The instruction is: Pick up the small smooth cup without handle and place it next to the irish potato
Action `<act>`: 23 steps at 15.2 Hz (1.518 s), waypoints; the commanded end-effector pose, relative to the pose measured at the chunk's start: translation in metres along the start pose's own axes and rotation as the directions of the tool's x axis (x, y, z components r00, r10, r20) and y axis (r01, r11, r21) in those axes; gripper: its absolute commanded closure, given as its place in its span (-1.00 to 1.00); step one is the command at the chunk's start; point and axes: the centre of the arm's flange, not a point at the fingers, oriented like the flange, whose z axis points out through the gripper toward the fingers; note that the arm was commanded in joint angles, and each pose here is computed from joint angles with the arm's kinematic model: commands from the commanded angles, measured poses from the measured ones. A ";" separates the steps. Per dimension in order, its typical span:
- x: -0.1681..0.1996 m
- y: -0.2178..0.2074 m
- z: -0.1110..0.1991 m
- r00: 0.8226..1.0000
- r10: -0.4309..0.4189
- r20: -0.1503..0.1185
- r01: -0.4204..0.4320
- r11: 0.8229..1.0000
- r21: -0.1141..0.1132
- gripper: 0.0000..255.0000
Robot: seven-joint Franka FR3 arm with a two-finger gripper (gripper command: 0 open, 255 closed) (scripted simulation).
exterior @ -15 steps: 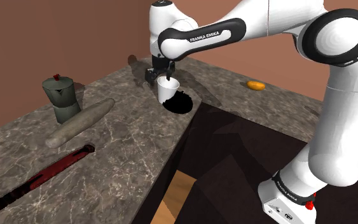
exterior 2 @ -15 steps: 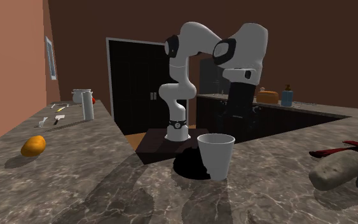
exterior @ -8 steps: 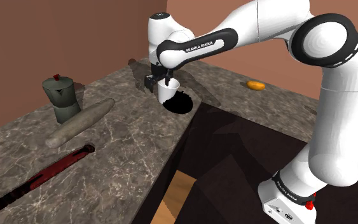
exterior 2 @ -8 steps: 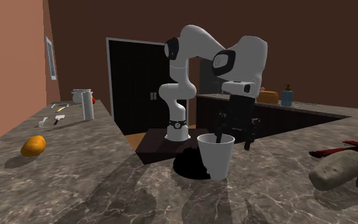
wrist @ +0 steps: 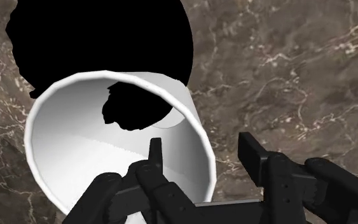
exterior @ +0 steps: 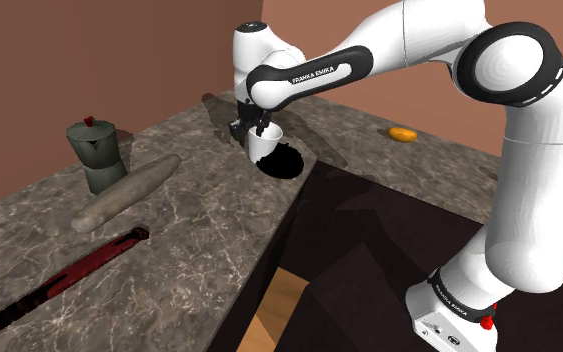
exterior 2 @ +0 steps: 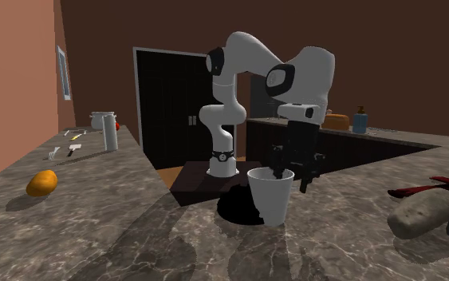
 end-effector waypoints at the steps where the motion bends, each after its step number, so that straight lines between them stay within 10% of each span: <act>1: 0.000 0.000 0.000 1.000 0.000 0.000 0.000 1.000 0.000 1.00; 23: 0.009 0.014 -0.072 1.000 0.000 0.000 0.000 1.000 0.000 1.00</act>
